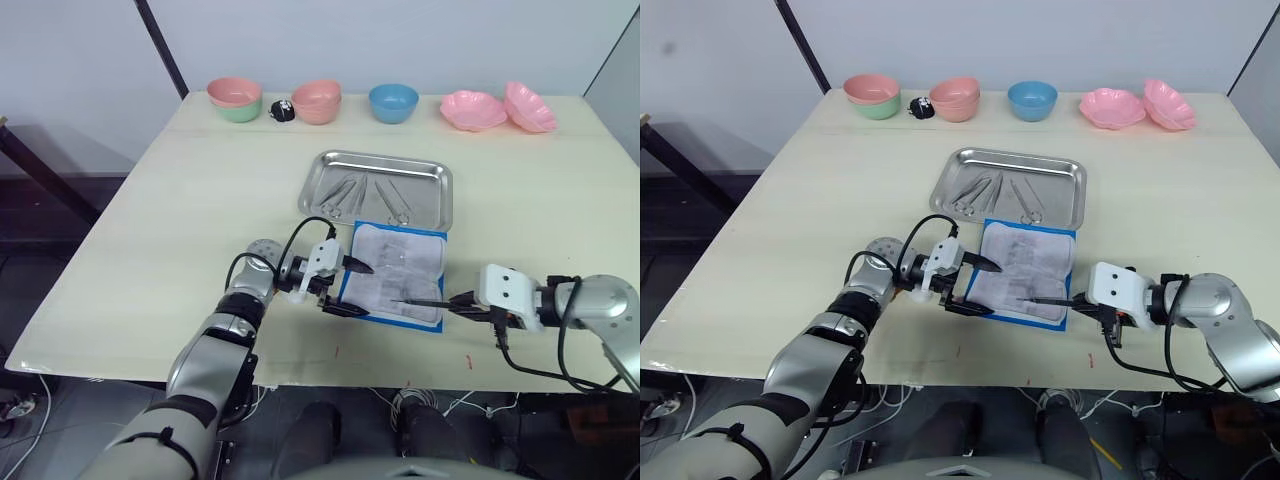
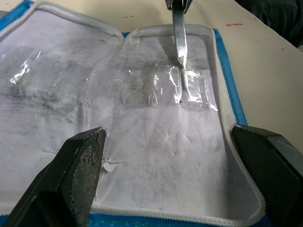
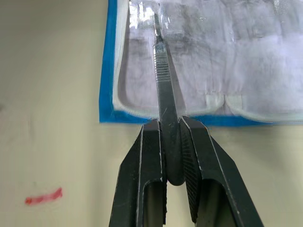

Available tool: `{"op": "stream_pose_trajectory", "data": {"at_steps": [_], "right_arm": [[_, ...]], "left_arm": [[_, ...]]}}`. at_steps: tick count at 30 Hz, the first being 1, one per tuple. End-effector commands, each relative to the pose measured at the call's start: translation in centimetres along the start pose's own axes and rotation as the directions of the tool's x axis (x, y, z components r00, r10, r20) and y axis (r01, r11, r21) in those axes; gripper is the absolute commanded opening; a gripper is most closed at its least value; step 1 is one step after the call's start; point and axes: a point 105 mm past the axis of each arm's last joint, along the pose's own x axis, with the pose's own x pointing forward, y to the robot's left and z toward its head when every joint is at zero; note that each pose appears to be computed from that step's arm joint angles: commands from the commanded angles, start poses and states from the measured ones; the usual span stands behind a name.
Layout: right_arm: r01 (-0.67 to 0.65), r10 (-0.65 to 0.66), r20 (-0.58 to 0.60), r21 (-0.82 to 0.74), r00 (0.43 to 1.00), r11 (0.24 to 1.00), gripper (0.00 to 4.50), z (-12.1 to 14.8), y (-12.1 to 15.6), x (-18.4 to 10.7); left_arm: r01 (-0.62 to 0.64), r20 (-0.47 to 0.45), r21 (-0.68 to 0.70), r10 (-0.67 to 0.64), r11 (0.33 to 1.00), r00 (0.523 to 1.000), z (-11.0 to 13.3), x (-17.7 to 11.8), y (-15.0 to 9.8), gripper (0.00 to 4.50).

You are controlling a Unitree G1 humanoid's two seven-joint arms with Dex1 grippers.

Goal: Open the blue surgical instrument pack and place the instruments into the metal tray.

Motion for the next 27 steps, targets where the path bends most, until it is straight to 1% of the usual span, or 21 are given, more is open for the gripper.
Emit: {"op": "stream_pose_trajectory", "data": {"at_steps": [1, 6, 8, 11, 14, 17, 20, 24, 27], "right_arm": [[0.044, -0.044, 0.016, -0.050, 0.999, 0.998, 0.04, 0.7, -0.8, -2.3], [0.061, -0.060, 0.014, -0.017, 0.998, 0.998, 0.04, -0.1, -1.0, -4.4], [0.111, -0.114, 0.060, 0.051, 0.992, 0.993, 0.04, 0.1, -1.7, -5.1], [0.182, -0.202, 0.139, 0.146, 0.969, 0.972, 0.04, 0.8, -2.9, -5.3], [0.275, -0.328, 0.201, 0.252, 0.923, 0.928, 0.04, 1.4, -4.8, -4.8], [0.364, -0.449, 0.216, 0.341, 0.867, 0.867, 0.04, 1.9, -6.8, -4.0], [0.388, -0.512, 0.240, 0.419, 0.825, 0.821, 0.04, 3.0, -8.1, -2.8], [0.432, -0.590, 0.202, 0.506, 0.782, 0.746, 0.04, 4.3, -10.4, -0.1], [0.466, -0.631, 0.146, 0.553, 0.762, 0.691, 0.04, 4.5, -12.2, 1.5]], "left_arm": [[0.035, -0.075, -0.177, -0.049, 0.984, 0.996, -4.1, 0.4, -2.7, 4.50], [0.031, -0.077, -0.178, -0.045, 0.984, 0.996, -4.1, 0.3, -2.6, 4.50], [0.031, -0.075, -0.177, -0.045, 0.984, 0.996, -4.1, 0.3, -2.6, 4.50], [0.030, -0.074, -0.177, -0.044, 0.984, 0.996, -4.1, 0.3, -2.6, 4.50], [0.029, -0.072, -0.177, -0.043, 0.984, 0.996, -4.1, 0.4, -2.6, 4.50], [0.029, -0.071, -0.178, -0.042, 0.984, 0.997, -4.1, 0.4, -2.6, 4.50], [0.027, -0.071, -0.178, -0.040, 0.984, 0.997, -4.1, 0.3, -2.6, 4.50], [0.026, -0.071, -0.180, -0.040, 0.983, 0.997, -4.1, 0.3, -2.6, 4.50], [0.028, -0.072, -0.179, -0.042, 0.983, 0.997, -4.2, 0.3, -2.7, 4.50]]}}
